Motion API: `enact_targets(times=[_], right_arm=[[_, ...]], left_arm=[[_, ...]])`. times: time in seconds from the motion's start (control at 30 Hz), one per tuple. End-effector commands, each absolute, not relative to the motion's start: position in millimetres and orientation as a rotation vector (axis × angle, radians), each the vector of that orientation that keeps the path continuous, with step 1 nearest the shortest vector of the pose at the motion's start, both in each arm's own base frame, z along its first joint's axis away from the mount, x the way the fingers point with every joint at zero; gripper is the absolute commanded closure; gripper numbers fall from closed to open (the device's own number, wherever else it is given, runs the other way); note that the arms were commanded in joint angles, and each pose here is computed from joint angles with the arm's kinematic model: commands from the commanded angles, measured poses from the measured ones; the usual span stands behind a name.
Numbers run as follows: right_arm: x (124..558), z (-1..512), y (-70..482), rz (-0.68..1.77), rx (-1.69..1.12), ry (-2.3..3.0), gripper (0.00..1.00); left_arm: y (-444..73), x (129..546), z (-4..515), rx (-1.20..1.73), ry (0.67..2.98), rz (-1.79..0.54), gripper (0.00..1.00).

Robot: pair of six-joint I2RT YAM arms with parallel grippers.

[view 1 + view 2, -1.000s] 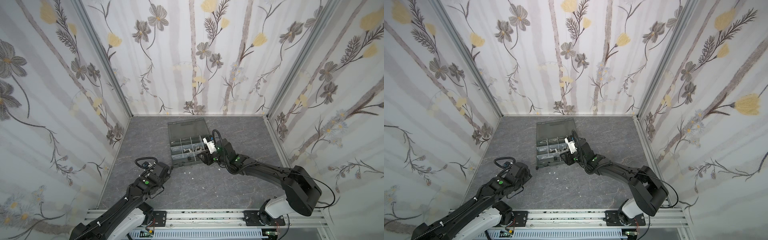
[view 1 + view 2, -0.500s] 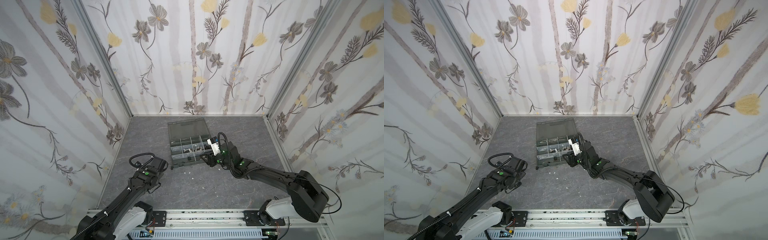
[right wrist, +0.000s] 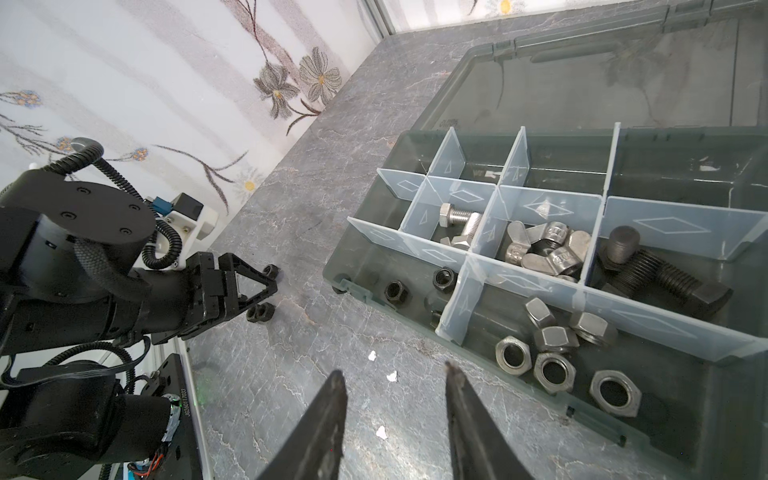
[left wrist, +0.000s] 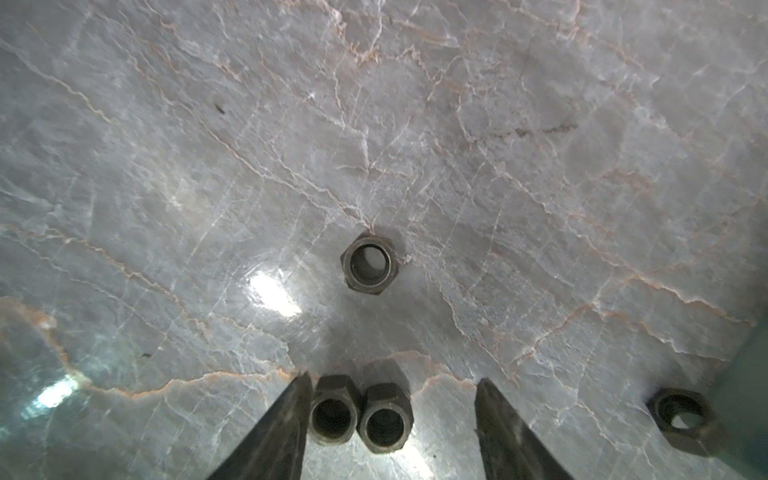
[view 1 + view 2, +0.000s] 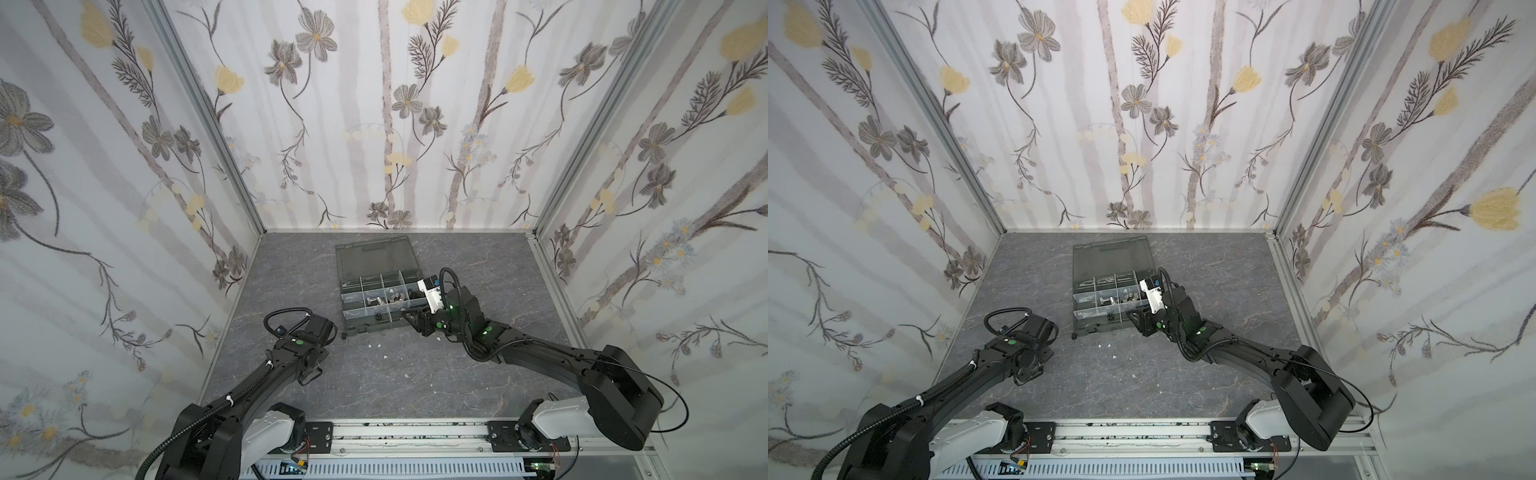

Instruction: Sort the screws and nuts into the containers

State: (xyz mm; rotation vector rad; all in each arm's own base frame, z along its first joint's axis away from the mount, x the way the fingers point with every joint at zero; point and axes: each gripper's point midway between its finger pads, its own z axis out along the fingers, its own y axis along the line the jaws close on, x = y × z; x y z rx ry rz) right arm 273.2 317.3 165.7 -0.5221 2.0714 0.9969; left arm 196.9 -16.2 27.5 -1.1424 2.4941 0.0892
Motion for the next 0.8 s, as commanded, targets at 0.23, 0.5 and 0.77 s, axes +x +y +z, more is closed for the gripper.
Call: enact_targets(times=[0.23, 0.5, 0.77], right_arm=[[276, 172, 321, 1.018, -0.521, 2.035, 0.59], [275, 171, 321, 1.018, -0.523, 2.038, 0.59], [275, 171, 321, 1.017, -0.522, 2.039, 0.59]], left_arm=[[-33, 201, 22, -1.119, 2.503, -0.023, 0.39], [-49, 204, 24, -1.096, 2.511, -0.088, 0.39], [-68, 209, 22, -1.07, 2.528, -0.145, 0.39]])
